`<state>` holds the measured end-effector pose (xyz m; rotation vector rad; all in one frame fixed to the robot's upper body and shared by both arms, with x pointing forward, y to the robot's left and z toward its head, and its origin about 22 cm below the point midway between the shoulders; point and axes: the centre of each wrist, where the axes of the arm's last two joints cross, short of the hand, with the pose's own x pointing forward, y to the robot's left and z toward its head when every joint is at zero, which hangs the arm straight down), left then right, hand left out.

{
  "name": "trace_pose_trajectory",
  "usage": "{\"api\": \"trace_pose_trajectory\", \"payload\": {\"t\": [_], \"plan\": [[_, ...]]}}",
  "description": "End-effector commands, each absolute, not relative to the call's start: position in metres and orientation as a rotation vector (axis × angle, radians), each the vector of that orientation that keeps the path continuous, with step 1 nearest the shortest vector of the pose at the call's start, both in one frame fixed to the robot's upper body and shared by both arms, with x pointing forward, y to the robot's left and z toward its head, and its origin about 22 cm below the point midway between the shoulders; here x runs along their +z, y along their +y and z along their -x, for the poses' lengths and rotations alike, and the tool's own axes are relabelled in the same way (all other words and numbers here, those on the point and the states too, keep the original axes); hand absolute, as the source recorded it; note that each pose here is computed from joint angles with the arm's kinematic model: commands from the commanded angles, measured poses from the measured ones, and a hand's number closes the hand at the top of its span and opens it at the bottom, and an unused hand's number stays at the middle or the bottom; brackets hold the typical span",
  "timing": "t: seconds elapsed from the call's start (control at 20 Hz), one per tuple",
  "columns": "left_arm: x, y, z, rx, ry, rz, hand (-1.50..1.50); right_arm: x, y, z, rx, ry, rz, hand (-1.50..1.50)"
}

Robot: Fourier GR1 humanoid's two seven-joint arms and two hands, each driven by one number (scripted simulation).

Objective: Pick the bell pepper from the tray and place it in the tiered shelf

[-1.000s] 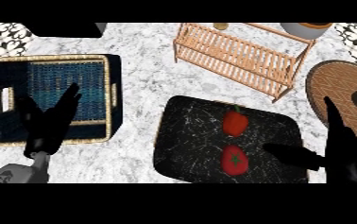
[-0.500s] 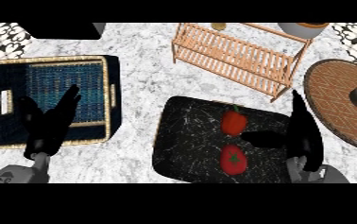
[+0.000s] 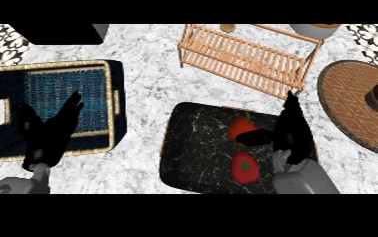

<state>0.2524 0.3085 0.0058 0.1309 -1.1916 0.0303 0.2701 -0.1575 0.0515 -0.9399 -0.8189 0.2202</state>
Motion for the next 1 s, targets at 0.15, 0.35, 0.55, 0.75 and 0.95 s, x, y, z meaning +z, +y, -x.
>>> {"api": "trace_pose_trajectory", "payload": {"t": [0.15,0.35,0.55,0.75,0.95], "plan": [[-0.017,0.306,-0.242,0.039,-1.118,-0.094,0.00,0.060,-0.124,-0.294,0.164,-0.575,0.987,-1.50],[-0.021,0.293,-0.242,0.052,-1.122,-0.112,0.00,0.035,-0.125,-0.292,0.159,-0.520,1.031,-1.50],[-0.016,0.293,-0.251,0.049,-1.117,-0.100,0.00,0.044,-0.130,-0.295,0.152,-0.519,1.047,-1.50],[-0.018,0.298,-0.246,0.048,-1.125,-0.084,0.00,0.034,-0.133,-0.294,0.161,-0.497,1.089,-1.50],[-0.012,0.289,-0.248,0.041,-1.118,-0.098,0.00,0.024,-0.132,-0.297,0.145,-0.519,1.084,-1.50]]}}
